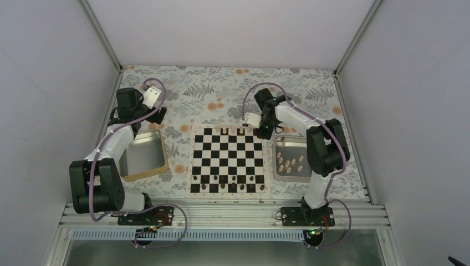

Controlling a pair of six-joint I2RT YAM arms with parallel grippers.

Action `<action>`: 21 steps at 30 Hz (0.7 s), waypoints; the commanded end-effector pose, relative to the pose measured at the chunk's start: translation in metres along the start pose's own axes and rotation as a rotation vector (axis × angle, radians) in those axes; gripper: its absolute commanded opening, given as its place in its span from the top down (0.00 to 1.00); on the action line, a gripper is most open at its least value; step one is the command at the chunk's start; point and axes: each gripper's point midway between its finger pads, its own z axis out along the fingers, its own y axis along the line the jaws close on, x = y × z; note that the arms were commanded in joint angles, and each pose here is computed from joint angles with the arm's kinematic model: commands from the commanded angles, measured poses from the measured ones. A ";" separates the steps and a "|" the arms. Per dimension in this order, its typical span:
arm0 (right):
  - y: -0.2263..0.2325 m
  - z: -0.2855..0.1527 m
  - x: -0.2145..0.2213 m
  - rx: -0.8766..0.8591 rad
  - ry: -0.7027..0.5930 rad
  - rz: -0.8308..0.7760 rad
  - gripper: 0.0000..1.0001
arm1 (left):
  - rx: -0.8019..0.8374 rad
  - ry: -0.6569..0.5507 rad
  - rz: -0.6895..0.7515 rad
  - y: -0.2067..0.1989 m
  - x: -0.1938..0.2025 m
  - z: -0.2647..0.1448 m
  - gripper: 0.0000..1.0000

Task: Set up the chess pieces on the board
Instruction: Place the chess piece on the chessboard.

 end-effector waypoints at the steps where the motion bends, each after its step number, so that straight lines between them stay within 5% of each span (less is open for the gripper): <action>1: -0.007 0.006 -0.019 0.006 -0.053 -0.003 0.89 | 0.003 -0.020 0.004 0.002 -0.003 0.002 0.00; 21: 0.002 0.032 -0.006 -0.055 0.003 -0.010 0.87 | 0.013 -0.006 0.001 0.001 0.002 0.006 0.00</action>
